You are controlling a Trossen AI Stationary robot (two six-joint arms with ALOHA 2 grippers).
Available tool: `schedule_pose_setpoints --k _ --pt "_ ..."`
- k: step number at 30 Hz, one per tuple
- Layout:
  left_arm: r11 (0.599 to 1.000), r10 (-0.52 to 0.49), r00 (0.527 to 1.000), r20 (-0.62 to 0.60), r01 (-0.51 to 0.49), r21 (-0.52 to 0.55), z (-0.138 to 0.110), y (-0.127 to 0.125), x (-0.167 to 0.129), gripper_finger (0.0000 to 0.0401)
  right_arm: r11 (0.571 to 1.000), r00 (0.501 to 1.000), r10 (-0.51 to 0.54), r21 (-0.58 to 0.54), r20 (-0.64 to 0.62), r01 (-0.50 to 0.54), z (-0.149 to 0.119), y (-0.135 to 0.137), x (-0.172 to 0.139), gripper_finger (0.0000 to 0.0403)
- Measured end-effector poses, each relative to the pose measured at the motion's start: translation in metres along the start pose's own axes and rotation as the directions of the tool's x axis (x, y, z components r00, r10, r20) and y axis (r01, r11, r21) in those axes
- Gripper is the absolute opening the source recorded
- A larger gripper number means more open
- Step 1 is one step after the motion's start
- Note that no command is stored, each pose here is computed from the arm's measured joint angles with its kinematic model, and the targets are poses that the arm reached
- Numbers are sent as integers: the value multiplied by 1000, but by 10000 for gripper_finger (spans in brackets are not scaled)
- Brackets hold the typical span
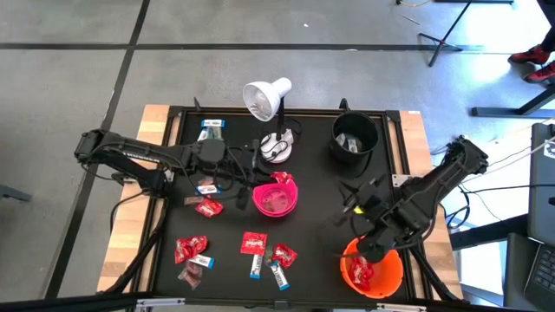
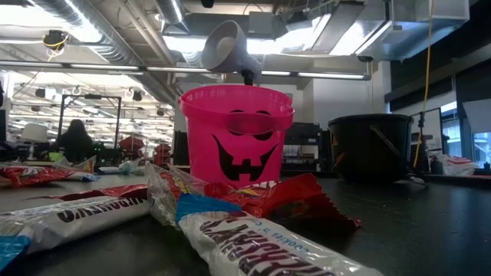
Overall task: Sort candy
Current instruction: Put the red candy into the orange bucket
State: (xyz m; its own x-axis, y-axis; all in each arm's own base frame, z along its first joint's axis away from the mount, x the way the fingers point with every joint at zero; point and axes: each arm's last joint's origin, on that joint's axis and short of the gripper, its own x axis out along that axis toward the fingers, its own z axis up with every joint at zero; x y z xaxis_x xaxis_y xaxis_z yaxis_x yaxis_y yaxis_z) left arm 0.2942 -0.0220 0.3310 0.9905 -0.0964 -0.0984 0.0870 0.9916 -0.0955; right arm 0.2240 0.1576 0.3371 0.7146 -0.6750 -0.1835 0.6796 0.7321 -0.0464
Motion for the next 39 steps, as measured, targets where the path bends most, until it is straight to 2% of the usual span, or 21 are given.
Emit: schedule_pose_setpoints --k 2,6,8,10,12,13,15,18,20,23,30,34,39 --pt "1000 0 1000 8 0 0 1 0 0 2 999 999 41 -19 -19 -41 2 12 3 16" --pt "1000 -2 1000 28 2 1 3 0 0 2 965 968 242 -86 -67 -248 11 43 8 13" --pt "1000 -2 1000 28 2 1 3 0 0 2 897 908 413 -141 -70 -419 17 59 7 6" --pt "1000 -2 1000 29 2 0 3 0 0 2 797 820 571 -211 -42 -566 22 74 9 2" --pt "1000 -2 1000 28 2 0 3 0 0 2 710 743 669 -294 -1 -640 28 81 7 4" --pt "1000 -2 1000 28 2 0 3 0 0 2 692 727 687 -322 19 -646 30 82 6 7" --pt "1000 -3 1000 28 3 -2 3 0 0 2 695 733 678 -364 48 -619 36 78 4 11" --pt "1000 -4 1000 27 4 -6 3 -1 0 2 752 796 602 -381 64 -538 44 66 5 14" --pt "1000 -13 1000 26 14 -6 3 -1 0 2 774 823 566 -383 59 -505 49 56 12 14" --pt "1000 -24 999 25 24 -6 3 -1 0 2 776 827 561 -362 23 -516 57 38 21 14" --pt "999 -38 999 24 38 -6 2 -2 0 2 824 857 514 -253 -44 -508 71 -6 37 14" --pt "999 -53 998 22 53 -6 2 -2 0 2 831 852 524 -209 -23 -516 57 -23 32 14" --pt "999 -53 998 19 53 -2 2 -2 0 2 833 832 549 -129 79 -538 19 -49 27 14"
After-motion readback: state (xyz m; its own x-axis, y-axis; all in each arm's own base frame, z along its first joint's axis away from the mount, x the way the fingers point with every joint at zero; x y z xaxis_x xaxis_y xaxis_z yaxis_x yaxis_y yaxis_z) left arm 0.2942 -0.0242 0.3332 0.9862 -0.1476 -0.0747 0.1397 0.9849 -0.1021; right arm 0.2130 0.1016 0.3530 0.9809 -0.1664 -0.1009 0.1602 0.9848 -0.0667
